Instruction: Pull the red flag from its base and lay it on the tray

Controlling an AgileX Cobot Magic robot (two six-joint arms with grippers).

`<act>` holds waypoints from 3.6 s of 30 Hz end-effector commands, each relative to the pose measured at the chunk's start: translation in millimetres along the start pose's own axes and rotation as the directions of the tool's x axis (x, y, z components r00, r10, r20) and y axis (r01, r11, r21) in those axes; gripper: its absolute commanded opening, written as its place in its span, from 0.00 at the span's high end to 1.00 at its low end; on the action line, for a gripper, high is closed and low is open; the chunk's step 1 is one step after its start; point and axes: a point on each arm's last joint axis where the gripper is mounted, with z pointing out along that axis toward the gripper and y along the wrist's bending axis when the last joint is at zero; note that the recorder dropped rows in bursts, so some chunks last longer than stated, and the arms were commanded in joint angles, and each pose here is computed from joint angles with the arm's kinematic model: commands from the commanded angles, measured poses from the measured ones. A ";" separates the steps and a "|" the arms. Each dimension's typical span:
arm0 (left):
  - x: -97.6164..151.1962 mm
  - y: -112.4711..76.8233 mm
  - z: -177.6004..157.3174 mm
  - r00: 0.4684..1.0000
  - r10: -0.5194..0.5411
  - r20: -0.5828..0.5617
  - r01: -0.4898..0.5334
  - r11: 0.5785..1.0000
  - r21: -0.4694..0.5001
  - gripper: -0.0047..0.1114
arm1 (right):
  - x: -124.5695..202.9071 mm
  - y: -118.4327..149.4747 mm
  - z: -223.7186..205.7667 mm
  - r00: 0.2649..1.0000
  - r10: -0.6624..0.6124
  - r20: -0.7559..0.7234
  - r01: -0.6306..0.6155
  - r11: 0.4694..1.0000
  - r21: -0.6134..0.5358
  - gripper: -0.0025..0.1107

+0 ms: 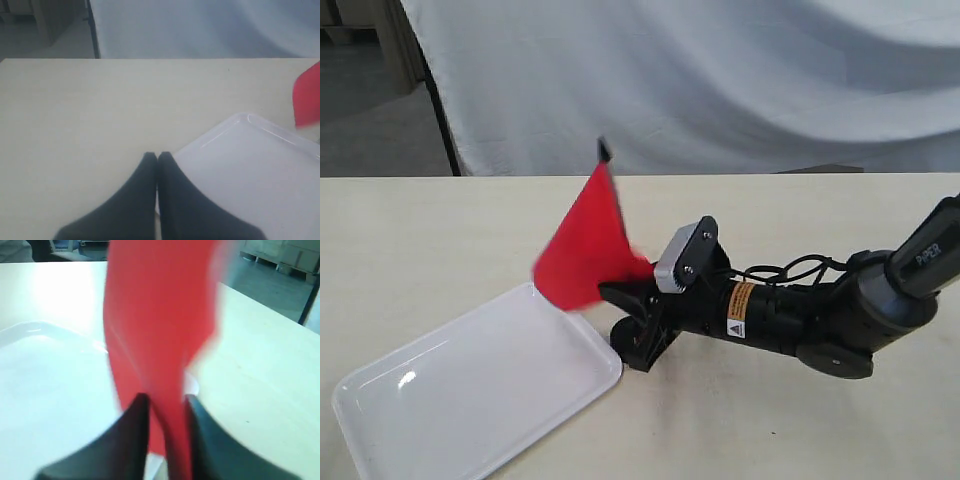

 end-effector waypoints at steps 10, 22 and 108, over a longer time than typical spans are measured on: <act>0.2 -0.2 0.1 1.000 0.002 0.002 -0.002 1.000 0.004 0.96 | -53.2 4.6 -10.5 0.979 -0.097 -0.179 0.109 0.993 0.055 0.98; 0.2 -0.2 0.1 1.000 0.002 0.002 -0.002 1.000 0.004 0.96 | -145.5 71.8 24.9 0.685 -0.397 -0.611 0.535 0.843 0.052 0.98; 0.2 -0.2 0.1 1.000 0.002 0.002 -0.002 1.000 0.004 0.96 | -169.6 32.5 -301.8 0.965 0.254 0.070 -0.153 0.323 0.934 0.98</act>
